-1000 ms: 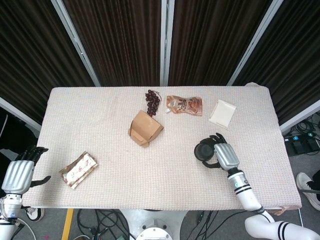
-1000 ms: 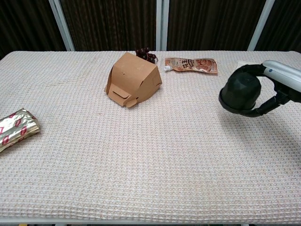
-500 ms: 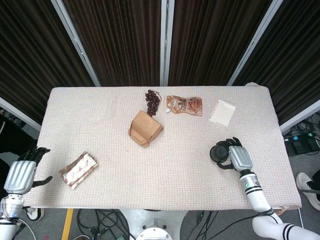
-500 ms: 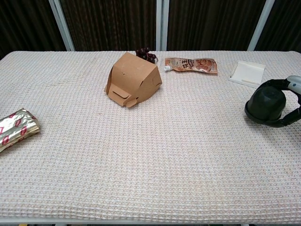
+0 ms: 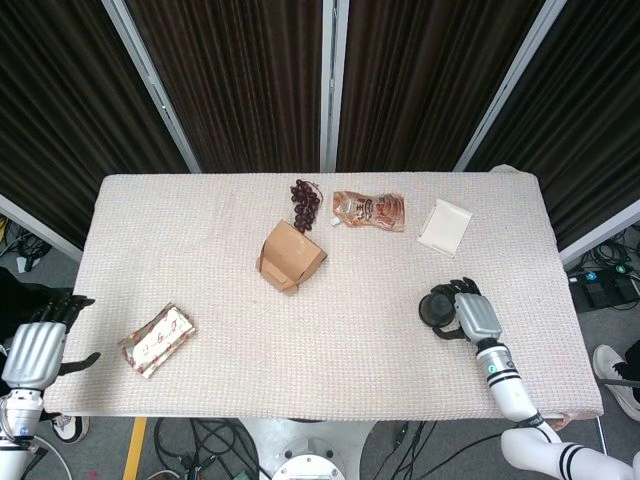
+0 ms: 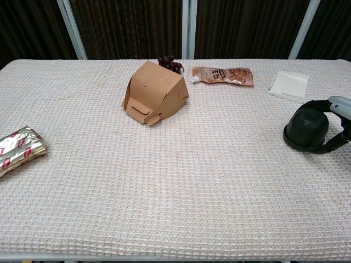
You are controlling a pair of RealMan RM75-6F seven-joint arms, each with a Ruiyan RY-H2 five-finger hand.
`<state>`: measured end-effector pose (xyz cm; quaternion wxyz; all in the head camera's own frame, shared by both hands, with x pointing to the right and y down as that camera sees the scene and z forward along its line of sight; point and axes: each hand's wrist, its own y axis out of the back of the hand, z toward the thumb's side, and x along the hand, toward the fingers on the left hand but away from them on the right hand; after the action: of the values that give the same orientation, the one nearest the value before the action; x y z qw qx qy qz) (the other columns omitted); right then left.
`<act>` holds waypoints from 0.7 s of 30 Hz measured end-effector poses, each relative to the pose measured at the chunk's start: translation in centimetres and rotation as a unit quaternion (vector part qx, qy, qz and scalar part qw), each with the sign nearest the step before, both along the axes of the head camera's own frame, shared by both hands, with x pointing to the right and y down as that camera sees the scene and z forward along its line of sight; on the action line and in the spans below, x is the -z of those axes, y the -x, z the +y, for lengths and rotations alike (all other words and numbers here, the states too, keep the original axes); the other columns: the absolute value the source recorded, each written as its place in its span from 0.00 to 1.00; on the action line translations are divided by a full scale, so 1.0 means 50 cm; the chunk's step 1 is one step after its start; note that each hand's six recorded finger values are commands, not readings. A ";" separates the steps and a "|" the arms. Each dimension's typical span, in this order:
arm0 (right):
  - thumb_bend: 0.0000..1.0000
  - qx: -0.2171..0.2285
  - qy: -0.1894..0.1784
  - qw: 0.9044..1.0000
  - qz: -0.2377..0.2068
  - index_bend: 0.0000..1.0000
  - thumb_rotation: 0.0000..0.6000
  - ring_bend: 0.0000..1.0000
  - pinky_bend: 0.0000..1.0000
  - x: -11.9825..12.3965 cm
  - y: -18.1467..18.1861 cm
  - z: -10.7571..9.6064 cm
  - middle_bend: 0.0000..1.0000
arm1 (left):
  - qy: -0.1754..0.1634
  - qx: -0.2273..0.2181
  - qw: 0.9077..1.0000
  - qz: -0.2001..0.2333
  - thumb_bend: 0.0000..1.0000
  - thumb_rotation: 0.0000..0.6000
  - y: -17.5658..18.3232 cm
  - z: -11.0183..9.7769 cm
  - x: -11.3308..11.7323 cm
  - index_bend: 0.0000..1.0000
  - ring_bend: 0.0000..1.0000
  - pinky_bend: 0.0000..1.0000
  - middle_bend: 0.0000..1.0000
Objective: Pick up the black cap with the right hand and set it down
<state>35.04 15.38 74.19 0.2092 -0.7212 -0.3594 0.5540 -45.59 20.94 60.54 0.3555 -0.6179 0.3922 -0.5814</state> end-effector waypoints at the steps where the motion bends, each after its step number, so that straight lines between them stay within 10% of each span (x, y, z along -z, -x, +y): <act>1: 0.02 0.003 0.002 1.000 0.001 0.27 1.00 0.04 0.00 -0.001 0.000 0.001 0.34 | -0.001 0.000 1.000 0.000 0.04 1.00 0.000 0.000 0.001 0.23 0.12 0.28 0.19; 21: 0.00 0.004 -0.013 1.000 -0.010 0.16 1.00 0.00 0.00 0.036 -0.013 -0.009 0.27 | -0.003 0.001 1.000 -0.001 0.04 1.00 0.001 -0.001 0.004 0.23 0.12 0.28 0.19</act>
<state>35.72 14.96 72.41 0.2174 -0.7253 -0.3655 0.5414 -45.63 20.89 60.36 0.3572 -0.6158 0.3937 -0.5815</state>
